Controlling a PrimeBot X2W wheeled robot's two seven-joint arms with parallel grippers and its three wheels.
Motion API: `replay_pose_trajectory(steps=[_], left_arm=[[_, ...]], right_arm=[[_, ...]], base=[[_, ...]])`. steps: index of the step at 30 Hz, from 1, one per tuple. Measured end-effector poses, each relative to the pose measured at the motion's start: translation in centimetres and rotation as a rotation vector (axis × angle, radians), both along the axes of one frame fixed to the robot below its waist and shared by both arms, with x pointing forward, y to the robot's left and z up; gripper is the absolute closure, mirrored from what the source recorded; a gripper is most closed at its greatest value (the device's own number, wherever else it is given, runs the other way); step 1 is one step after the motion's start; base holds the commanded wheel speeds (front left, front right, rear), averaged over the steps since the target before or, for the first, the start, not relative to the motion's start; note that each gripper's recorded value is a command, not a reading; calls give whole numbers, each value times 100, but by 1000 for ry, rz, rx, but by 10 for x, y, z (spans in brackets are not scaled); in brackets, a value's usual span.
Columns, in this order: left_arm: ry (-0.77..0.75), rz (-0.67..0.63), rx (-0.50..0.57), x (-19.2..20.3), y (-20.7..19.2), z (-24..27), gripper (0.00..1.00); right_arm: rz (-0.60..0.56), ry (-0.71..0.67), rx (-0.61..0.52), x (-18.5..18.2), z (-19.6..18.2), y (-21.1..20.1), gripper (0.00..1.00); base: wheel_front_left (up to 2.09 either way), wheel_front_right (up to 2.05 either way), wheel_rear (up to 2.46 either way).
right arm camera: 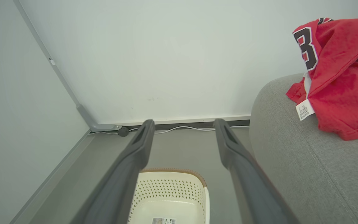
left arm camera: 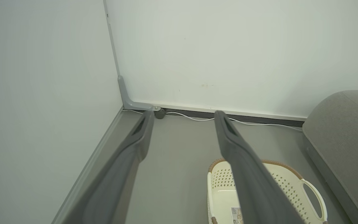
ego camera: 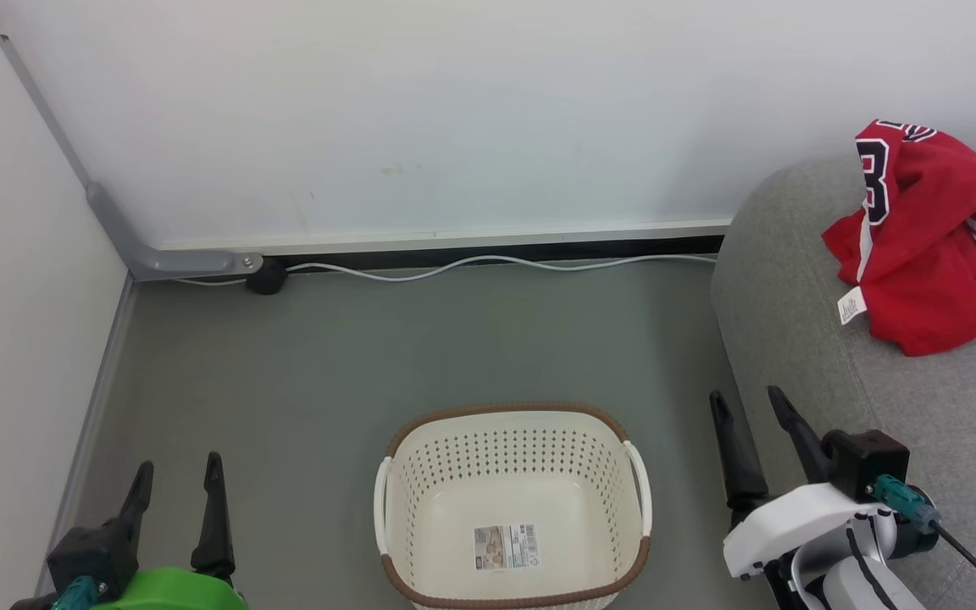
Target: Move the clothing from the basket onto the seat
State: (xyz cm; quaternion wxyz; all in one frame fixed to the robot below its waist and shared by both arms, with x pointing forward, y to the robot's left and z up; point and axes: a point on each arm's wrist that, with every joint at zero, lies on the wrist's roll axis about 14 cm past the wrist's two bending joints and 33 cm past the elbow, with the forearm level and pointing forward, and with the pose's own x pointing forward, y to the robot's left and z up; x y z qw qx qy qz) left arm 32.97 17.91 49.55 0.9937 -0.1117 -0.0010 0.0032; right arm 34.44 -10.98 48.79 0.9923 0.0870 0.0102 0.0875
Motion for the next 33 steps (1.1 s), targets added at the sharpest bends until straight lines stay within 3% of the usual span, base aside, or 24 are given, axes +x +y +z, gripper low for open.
replay_pose_trajectory(steps=[27, 28, 33], left_arm=[[-12, 17, 23, -5, 4, 2, 0], [-12, 16, 27, -5, 4, 2, 100], [53, 10, 6, -11, -5, -18, 100]], right_arm=[[-6, -6, 3, -6, 4, -1, 0], [-5, -4, 2, -6, 4, -1, 100], [-6, 69, 1, -17, -19, 1, 100]], base=[[0, 0, 0], [0, 0, 0], [0, 0, 0]])
